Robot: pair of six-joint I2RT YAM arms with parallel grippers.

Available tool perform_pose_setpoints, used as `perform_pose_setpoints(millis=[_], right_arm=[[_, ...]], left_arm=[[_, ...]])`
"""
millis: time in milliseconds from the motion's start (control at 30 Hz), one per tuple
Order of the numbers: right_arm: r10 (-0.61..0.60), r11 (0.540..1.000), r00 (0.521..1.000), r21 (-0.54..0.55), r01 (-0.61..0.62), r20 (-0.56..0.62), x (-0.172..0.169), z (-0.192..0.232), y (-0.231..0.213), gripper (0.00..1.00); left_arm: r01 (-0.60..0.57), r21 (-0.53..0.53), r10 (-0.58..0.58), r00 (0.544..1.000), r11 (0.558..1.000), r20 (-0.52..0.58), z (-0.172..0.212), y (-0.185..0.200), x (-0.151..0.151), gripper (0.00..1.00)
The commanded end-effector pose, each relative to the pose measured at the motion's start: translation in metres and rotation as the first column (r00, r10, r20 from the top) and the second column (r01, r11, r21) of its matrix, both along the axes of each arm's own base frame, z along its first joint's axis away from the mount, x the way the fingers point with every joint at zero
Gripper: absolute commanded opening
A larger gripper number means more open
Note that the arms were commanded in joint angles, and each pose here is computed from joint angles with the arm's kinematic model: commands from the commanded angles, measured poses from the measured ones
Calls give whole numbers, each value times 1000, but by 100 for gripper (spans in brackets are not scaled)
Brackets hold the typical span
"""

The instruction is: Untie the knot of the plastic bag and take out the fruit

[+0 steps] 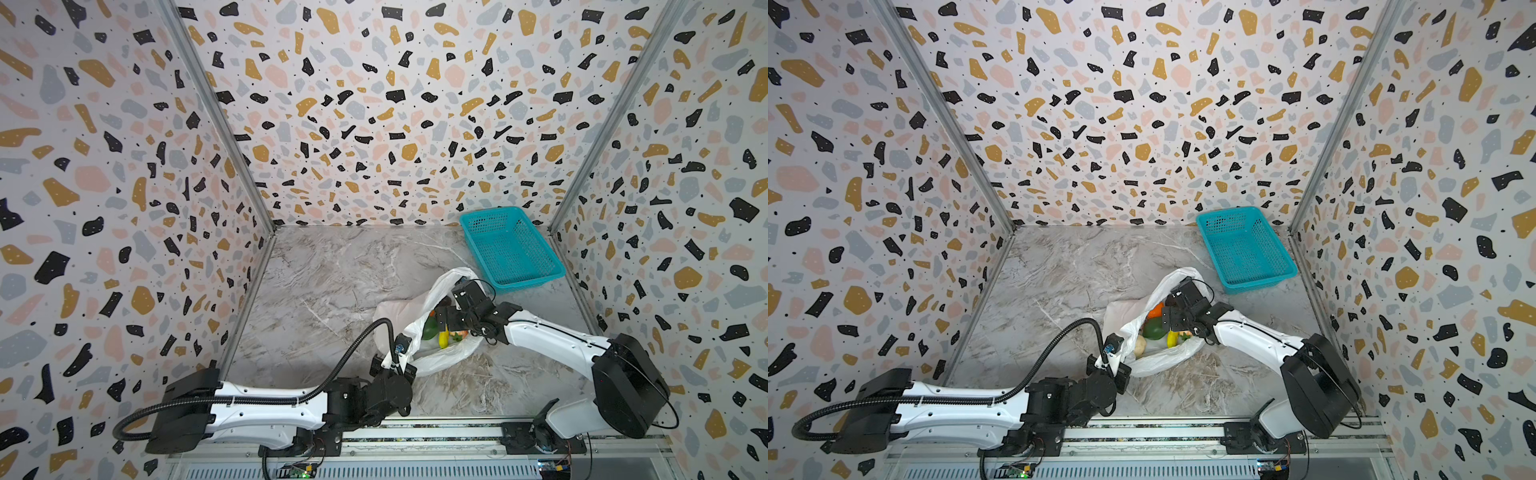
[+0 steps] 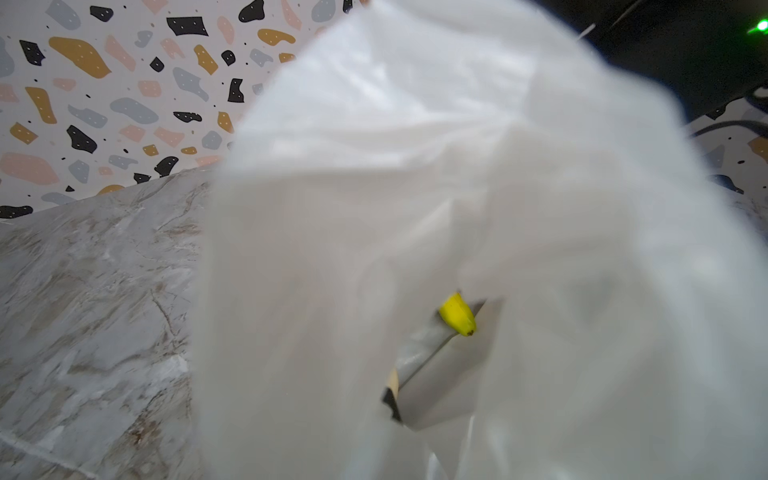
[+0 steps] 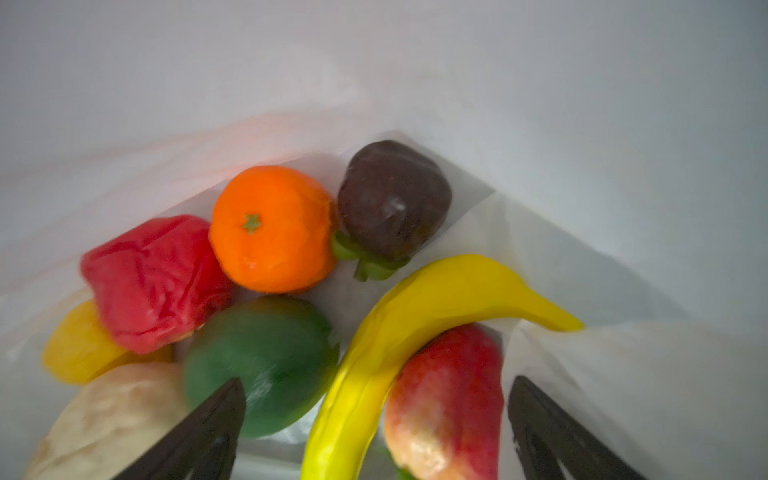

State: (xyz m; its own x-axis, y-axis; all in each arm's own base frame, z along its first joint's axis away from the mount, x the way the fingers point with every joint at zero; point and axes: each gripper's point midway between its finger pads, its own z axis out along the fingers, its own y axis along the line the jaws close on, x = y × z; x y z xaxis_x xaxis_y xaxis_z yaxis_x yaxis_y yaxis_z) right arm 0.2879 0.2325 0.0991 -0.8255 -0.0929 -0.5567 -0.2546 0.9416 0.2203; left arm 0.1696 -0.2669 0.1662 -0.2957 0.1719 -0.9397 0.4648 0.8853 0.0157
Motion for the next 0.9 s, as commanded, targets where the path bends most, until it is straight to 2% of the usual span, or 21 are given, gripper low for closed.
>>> perform_pose_setpoints(millis=[0, 233, 367, 467, 700, 867], right_arm=[[41, 999, 998, 22, -40, -52, -27, 6, 8, 99], [-6, 999, 993, -44, 1, -121, -62, -27, -19, 99], [-22, 997, 989, -77, 11, -147, -68, -42, -28, 99], [0, 998, 987, -57, -9, -158, -70, -44, -22, 99], [27, 999, 996, -33, -30, -88, -55, -15, -7, 99], [-31, 999, 998, -36, 29, -56, -33, -8, -14, 100]], left_arm=[[-13, -35, 13, 1000, 999, 6, 3, -2, 0, 0], [-2, -21, 2, 1000, 1000, -2, -3, -3, -3, 0], [0, -20, 0, 1000, 1000, -13, -7, -3, -4, 0], [2, -13, -2, 1000, 1000, -17, -9, -3, -5, 0], [8, -7, -8, 1000, 1000, -23, -10, -5, -7, 0], [7, -9, -7, 1000, 1000, -11, -5, -6, -6, 0]])
